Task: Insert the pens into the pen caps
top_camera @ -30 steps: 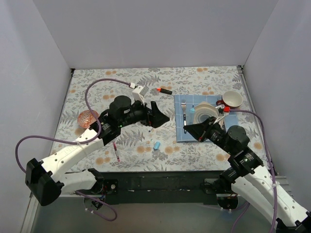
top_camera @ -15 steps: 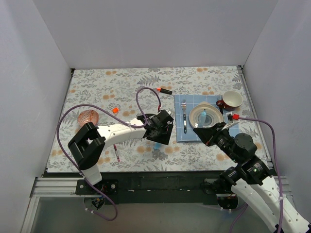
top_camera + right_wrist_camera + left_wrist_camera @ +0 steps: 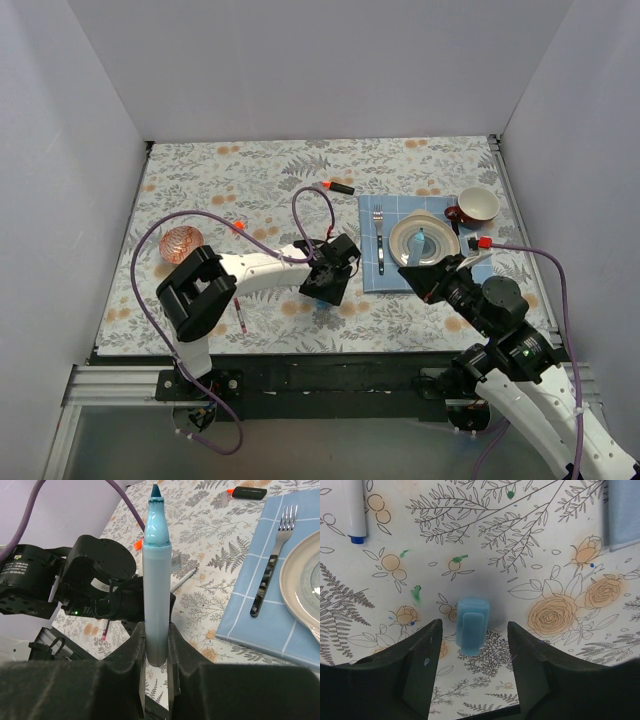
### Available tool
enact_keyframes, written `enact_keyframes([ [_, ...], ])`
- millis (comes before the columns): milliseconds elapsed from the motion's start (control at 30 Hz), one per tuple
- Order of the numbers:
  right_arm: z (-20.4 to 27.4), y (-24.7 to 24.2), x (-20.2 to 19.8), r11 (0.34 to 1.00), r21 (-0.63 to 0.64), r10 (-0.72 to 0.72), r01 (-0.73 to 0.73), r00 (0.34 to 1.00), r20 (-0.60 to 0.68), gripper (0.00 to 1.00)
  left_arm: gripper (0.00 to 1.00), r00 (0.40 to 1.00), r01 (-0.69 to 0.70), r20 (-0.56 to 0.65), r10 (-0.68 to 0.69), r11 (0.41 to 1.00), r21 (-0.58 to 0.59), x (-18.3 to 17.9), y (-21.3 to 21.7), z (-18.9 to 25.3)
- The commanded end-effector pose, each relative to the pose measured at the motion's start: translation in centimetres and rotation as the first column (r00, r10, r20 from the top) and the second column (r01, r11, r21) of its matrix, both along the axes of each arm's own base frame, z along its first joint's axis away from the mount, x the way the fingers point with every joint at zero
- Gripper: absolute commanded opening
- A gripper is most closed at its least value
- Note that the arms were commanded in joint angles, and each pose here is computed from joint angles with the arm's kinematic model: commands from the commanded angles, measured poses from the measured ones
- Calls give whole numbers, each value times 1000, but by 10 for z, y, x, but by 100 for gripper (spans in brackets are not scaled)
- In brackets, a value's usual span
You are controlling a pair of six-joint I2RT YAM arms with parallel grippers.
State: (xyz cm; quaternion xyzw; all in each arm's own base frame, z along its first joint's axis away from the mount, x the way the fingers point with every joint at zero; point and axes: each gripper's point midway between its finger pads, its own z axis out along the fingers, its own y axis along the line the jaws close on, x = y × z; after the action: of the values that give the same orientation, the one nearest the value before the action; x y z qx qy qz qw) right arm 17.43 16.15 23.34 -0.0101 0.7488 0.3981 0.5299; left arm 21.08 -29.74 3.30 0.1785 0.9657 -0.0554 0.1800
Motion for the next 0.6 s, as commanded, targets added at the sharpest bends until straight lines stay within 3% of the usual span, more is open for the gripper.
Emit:
enact_keyframes([
  [0,7,0,-1,1000,18,3,-3,1000,25,1,52,1000,22,20,-23,1000,11,3,-1,0],
  [233,3,-4,-1,1000,17,-14,14,999,29,1,41,999,32,-18,-31,999,28,-2,0,-12],
  [367,-2,-3,-1,1000,6,-10,10,1000,22,1,24,1000,19,-16,-18,997,71,-1,8,-20],
  [400,0,-4,-1,1000,5,-10,10,1000,27,1,14,1000,15,-17,-14,997,79,-1,9,-20],
  [467,2,-9,1,999,-18,-31,32,999,37,1,4,1000,-1,-4,1,998,66,1,7,-14],
  [567,4,-10,3,999,-36,-35,38,998,56,1,0,998,-41,37,42,999,-22,11,-4,9],
])
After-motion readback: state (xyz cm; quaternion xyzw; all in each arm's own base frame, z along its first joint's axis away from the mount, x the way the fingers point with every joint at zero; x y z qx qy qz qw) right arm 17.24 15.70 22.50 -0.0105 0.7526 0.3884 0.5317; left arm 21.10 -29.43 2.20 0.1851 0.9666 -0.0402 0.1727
